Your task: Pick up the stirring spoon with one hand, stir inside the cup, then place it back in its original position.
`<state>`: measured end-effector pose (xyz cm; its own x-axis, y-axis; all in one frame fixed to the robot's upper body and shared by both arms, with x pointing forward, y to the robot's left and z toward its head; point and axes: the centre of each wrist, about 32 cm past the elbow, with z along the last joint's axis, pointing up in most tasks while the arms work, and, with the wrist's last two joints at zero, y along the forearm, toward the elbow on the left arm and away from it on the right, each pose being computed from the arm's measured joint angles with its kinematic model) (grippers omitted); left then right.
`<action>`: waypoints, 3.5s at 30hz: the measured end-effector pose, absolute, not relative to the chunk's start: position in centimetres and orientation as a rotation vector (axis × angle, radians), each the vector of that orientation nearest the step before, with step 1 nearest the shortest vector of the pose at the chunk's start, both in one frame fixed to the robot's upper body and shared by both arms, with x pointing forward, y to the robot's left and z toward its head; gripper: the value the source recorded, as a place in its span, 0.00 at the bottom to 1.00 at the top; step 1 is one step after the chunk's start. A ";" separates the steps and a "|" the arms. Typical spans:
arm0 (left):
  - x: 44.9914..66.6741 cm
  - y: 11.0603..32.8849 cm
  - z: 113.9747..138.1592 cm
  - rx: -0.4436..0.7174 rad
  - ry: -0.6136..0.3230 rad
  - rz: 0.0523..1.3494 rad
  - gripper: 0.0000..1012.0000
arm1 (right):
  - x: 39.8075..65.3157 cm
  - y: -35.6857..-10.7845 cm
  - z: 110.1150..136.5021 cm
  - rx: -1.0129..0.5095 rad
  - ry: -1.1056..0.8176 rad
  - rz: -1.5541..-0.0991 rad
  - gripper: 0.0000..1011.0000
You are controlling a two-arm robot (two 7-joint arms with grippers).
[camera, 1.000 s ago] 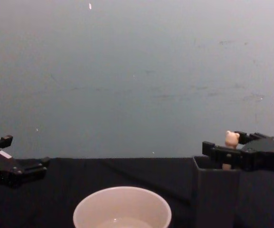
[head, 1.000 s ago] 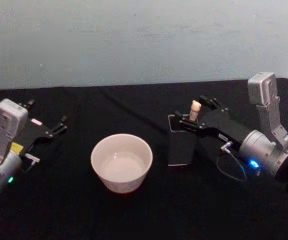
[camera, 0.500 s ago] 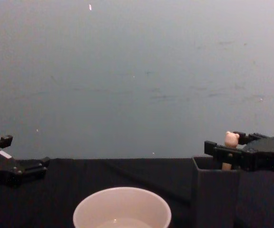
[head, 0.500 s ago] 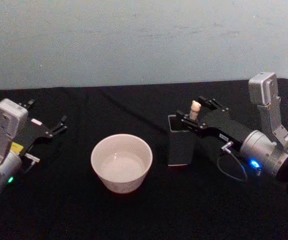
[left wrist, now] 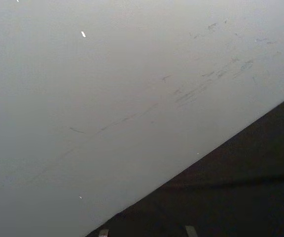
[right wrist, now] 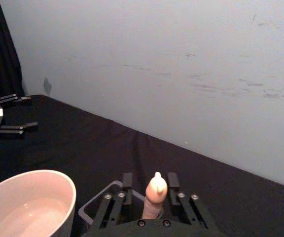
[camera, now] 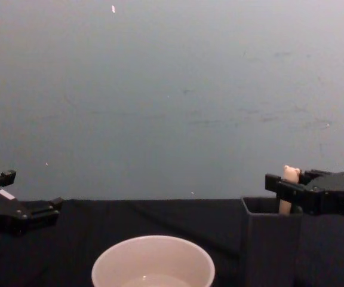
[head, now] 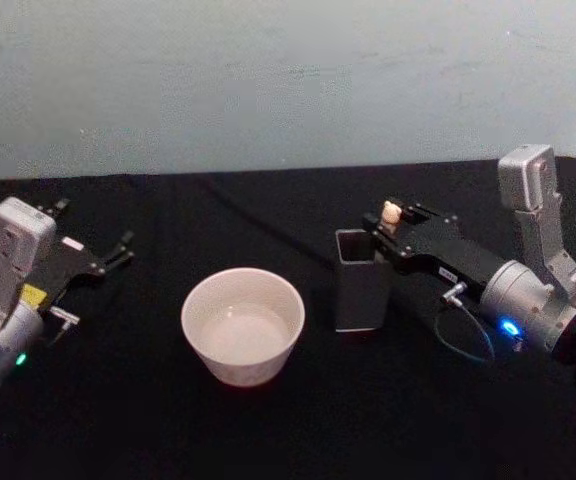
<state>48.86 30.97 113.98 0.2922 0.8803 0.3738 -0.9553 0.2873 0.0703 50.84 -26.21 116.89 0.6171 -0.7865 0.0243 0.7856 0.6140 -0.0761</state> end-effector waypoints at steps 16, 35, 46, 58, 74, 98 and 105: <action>48.9 31.0 114.0 0.304 -0.285 1.248 0.99 | 50.8 -26.1 117.0 -0.070 -0.001 -0.896 0.21; 48.9 31.0 114.0 0.304 -0.285 1.248 0.99 | 50.4 -26.3 121.6 0.068 -0.102 -0.853 0.21; 48.9 31.0 114.0 0.304 -0.285 1.248 0.99 | 50.8 -26.2 123.4 0.131 -0.156 -0.837 0.21; 48.9 31.0 114.0 0.304 -0.285 1.248 0.99 | 52.1 -23.3 122.5 0.121 -0.185 -0.712 0.21; 48.9 31.0 114.0 0.304 -0.285 1.248 0.99 | 52.6 -20.1 120.1 0.100 -0.188 -0.552 0.21; 48.9 31.0 114.0 0.304 -0.285 1.248 0.99 | 53.7 -18.1 114.8 0.028 -0.203 -0.516 0.21; 48.9 31.0 114.0 0.304 -0.285 1.248 0.99 | 53.8 -18.0 114.4 0.023 -0.201 -0.512 0.21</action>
